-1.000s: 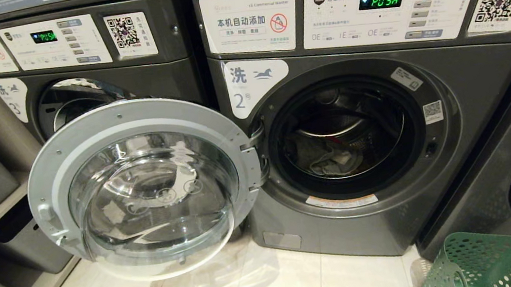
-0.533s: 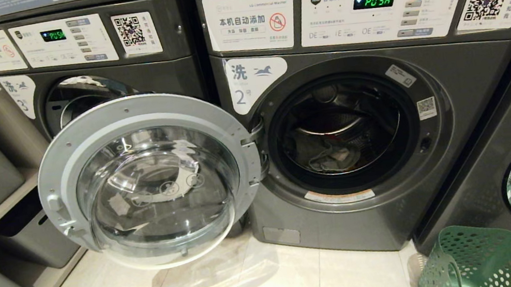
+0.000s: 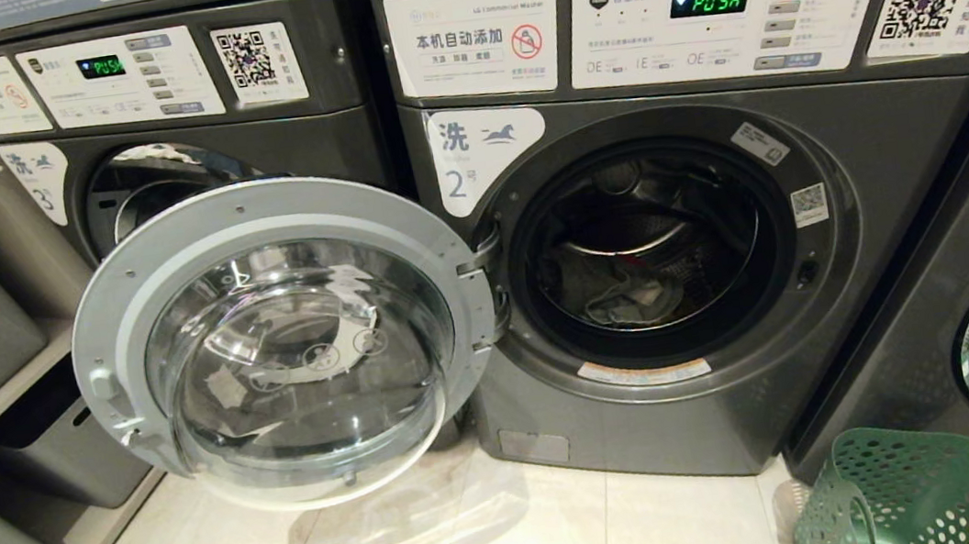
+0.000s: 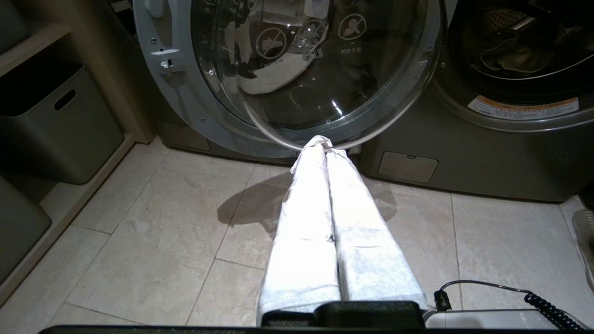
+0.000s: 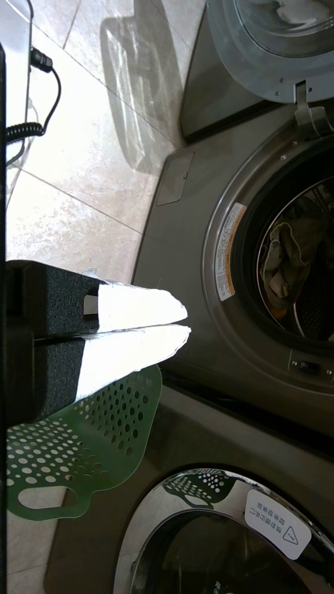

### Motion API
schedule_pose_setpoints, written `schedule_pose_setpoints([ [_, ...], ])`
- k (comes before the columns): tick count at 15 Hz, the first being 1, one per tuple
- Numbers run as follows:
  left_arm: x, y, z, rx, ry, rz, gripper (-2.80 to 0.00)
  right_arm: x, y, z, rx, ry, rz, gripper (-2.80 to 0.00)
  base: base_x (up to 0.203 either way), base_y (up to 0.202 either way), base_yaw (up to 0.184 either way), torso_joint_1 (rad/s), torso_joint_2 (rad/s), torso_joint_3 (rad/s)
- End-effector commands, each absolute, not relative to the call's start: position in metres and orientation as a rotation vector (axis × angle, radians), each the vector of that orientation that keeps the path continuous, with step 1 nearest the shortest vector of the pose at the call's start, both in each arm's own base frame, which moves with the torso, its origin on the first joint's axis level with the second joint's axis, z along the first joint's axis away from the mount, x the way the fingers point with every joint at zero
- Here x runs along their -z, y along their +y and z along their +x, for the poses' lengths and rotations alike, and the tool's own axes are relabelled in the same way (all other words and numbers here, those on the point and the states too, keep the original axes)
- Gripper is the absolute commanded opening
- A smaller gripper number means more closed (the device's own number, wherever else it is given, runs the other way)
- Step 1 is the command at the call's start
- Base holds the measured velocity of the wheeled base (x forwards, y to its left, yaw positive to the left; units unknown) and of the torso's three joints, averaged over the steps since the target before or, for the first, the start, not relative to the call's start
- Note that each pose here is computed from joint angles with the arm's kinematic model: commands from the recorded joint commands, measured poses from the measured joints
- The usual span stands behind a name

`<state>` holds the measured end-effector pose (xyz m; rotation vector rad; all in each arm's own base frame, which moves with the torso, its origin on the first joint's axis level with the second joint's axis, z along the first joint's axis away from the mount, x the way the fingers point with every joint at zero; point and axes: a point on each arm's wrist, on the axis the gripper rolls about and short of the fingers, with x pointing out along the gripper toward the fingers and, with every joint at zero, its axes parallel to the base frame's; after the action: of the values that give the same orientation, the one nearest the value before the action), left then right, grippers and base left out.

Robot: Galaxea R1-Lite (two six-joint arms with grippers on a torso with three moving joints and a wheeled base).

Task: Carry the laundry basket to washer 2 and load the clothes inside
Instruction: Close the washing machine door with the left hand

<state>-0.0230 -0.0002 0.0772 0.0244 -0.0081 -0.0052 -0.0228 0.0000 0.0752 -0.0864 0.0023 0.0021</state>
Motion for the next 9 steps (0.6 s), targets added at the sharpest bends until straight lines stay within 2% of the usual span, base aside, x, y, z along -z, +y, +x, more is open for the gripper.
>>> schedule_pose_setpoints([
  [1, -0.0790, -0.0004, -0.0235, 0.013, -0.015, 0.048, -2.80, -0.0752, 0.0001, -0.0227, -0.004, 0.004, -0.085, -2.80, 0.000, 0.000, 0.000, 0.000, 0.00, 0.000],
  [9, -0.0755, -0.0004, -0.0228, 0.023, 0.004, 0.049, -2.80, -0.0752, 0.0000, -0.0227, 0.000, 0.005, -0.032, -2.80, 0.000, 0.000, 0.000, 0.000, 0.00, 0.000],
])
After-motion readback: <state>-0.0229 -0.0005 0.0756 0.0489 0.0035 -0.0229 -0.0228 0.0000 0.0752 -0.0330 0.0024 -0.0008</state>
